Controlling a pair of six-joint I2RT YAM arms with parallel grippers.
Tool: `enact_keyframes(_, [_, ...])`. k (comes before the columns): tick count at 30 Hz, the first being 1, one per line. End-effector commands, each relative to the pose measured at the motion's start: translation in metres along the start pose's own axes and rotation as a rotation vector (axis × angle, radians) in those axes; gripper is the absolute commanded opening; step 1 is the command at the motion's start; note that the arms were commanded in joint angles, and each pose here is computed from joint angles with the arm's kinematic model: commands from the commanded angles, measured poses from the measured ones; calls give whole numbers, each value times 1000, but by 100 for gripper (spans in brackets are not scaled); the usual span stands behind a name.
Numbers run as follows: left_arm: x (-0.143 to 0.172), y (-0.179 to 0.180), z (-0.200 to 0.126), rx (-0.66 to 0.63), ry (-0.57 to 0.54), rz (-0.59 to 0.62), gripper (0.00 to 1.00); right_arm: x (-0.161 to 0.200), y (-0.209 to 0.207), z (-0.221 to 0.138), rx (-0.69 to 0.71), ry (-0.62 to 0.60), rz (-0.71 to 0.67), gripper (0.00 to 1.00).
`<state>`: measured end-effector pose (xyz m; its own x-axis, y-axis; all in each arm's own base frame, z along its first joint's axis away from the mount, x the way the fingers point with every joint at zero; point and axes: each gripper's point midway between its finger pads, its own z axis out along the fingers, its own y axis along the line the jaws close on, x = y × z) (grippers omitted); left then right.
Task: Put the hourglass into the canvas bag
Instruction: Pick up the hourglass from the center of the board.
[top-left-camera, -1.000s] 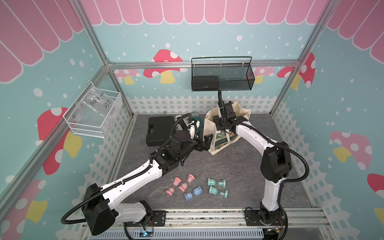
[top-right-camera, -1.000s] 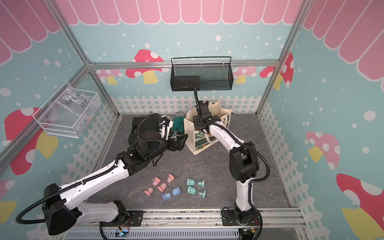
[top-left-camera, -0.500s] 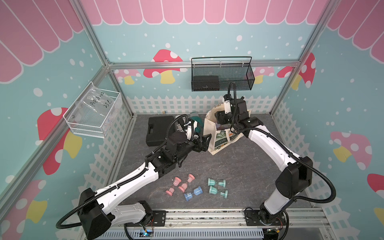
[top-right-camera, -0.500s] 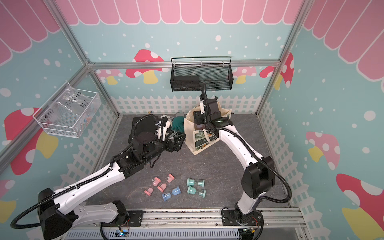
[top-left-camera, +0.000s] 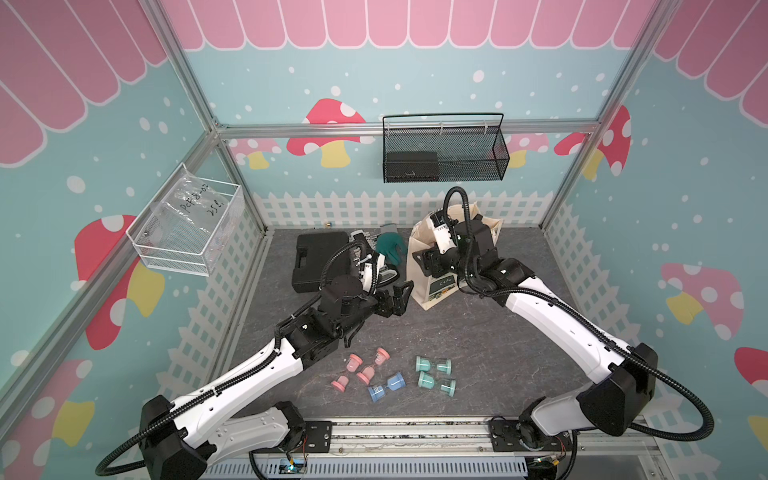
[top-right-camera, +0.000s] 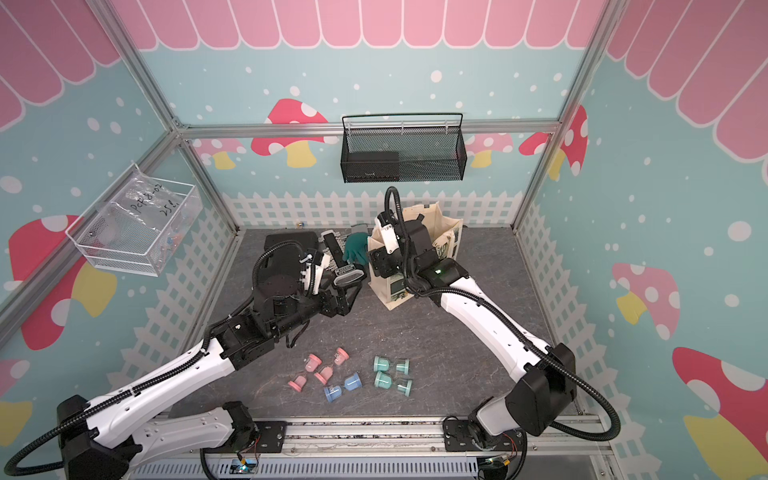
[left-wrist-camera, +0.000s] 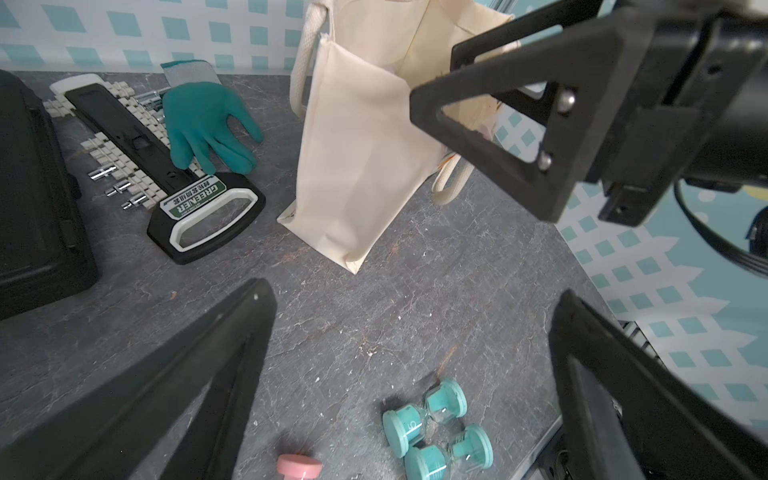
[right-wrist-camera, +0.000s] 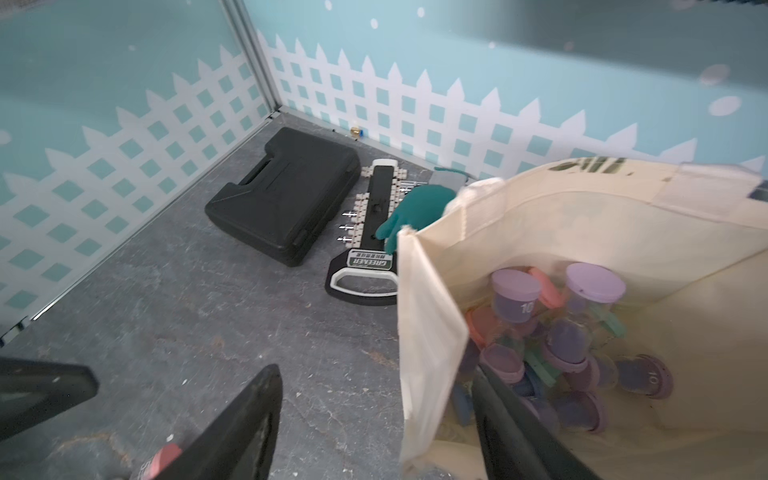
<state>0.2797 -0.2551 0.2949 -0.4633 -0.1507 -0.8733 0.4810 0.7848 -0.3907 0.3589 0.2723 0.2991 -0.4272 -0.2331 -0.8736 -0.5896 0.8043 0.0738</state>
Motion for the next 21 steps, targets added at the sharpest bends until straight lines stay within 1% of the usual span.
enact_keyframes(1, [17, 15, -8, -46, 41, -19, 99, 27, 18, -4, -52, 61, -39, 74])
enact_keyframes(7, [37, 26, -16, -75, 95, -20, 99, 86, 38, -5, -95, 172, -60, 75])
enact_keyframes(11, [49, 32, -18, -90, 124, -22, 100, 128, 48, -6, -122, 267, -72, 75])
enact_keyframes(18, [63, 42, -22, -118, 134, -50, 99, 187, 68, -11, -159, 403, -68, 76])
enact_keyframes(21, [69, 48, -25, -138, 135, -61, 99, 213, 71, -12, -135, 476, -83, 76])
